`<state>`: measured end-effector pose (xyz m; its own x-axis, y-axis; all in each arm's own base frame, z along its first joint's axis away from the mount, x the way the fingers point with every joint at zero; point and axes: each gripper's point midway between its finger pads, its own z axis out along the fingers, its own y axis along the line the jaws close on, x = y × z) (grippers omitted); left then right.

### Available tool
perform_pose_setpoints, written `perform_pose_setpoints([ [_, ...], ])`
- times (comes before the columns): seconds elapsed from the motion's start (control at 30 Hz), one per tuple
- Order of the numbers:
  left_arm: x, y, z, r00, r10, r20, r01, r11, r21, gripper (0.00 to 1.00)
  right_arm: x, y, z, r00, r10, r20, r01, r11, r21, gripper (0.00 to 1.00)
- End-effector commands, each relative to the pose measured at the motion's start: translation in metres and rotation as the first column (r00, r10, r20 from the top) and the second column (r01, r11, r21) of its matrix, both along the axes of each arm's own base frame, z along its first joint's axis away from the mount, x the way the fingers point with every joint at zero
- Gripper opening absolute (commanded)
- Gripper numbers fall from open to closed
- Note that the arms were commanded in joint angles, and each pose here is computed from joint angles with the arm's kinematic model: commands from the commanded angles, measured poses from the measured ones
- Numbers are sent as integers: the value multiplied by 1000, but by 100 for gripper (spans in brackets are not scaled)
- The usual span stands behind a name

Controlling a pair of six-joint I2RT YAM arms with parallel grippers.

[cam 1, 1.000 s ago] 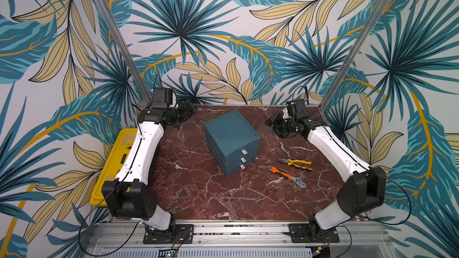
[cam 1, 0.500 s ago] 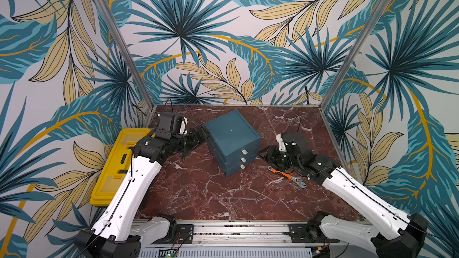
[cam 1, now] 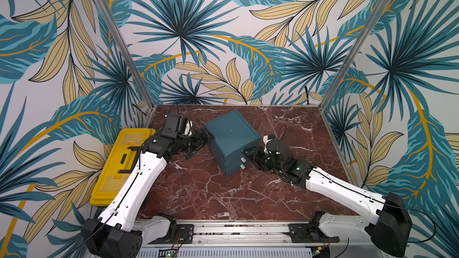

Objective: Take the seed bags out of the drawer
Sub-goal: Open the drawer in the storage box.

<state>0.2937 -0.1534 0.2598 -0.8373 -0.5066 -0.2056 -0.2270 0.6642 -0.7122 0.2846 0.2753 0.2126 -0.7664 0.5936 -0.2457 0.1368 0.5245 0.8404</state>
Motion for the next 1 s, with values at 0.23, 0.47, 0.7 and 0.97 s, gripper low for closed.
perform_pose_setpoints([
  [0.23, 11, -19, -9, 999, -47, -11, 46, 997, -68, 88, 14, 3, -14, 998, -57, 10, 57, 998, 5, 37],
  [0.47, 14, -23, -18, 998, -50, -30, 48, 995, -83, 88, 21, -2, -14, 996, -83, 27, 84, 996, -16, 37],
  [0.7, 17, -29, -21, 997, -63, -40, 59, 994, -95, 84, 32, 5, -17, 996, -84, 19, 84, 996, -13, 27],
  [0.97, 25, -32, -25, 997, -61, -44, 56, 993, -102, 82, 39, -3, -14, 992, -124, 16, 124, 992, -6, 7],
])
